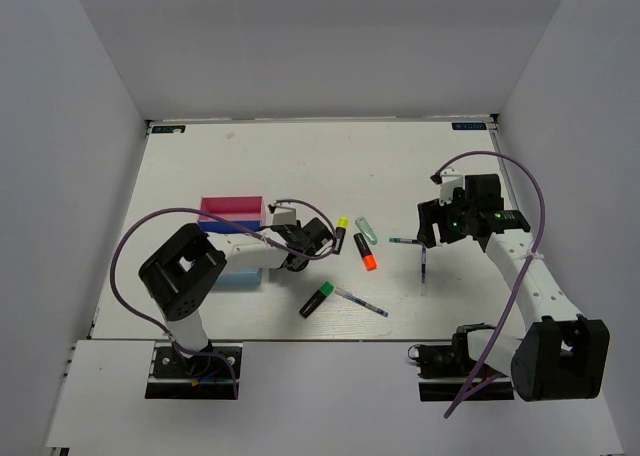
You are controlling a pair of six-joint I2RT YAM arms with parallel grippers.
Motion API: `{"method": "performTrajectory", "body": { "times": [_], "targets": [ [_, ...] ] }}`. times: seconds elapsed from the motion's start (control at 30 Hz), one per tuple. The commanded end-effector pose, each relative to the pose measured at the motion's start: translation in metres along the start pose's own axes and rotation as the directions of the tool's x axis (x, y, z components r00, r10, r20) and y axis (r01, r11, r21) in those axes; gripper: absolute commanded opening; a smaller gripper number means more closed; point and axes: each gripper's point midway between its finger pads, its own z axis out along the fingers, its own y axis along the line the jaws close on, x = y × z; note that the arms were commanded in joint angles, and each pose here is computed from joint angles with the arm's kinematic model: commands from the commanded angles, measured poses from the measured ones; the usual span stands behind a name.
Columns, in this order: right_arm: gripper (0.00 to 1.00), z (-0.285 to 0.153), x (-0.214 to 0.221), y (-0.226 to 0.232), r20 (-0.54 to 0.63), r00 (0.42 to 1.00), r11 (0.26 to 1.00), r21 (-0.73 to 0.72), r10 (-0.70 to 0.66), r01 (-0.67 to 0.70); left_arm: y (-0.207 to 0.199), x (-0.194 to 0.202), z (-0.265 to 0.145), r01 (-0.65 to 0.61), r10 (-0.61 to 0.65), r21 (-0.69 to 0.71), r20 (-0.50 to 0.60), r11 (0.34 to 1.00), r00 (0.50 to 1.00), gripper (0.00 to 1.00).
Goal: Sort the stationery into containers
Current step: Grab a piece of stationery with the left arm
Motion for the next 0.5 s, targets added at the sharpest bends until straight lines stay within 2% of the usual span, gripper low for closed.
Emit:
{"method": "performTrajectory", "body": {
  "times": [0.0,0.2,0.47],
  "targets": [
    [0.80,-0.012,-0.021,0.002,0.065,0.998,1.000,-0.006,-0.004,0.005,-0.002,0.001,0.008,0.043,-0.042,-0.008,0.013,0.999,0.999,0.69],
    [0.80,-0.014,-0.023,0.003,0.073,0.997,1.000,-0.007,0.004,-0.003,-0.008,0.009,0.015,0.060,-0.060,-0.001,-0.001,0.998,0.998,0.67],
    [0.83,-0.017,-0.025,0.002,0.087,0.996,1.000,0.000,0.000,0.000,-0.008,0.044,0.024,0.138,-0.134,0.046,-0.075,0.989,0.988,0.63]
  ]
}}
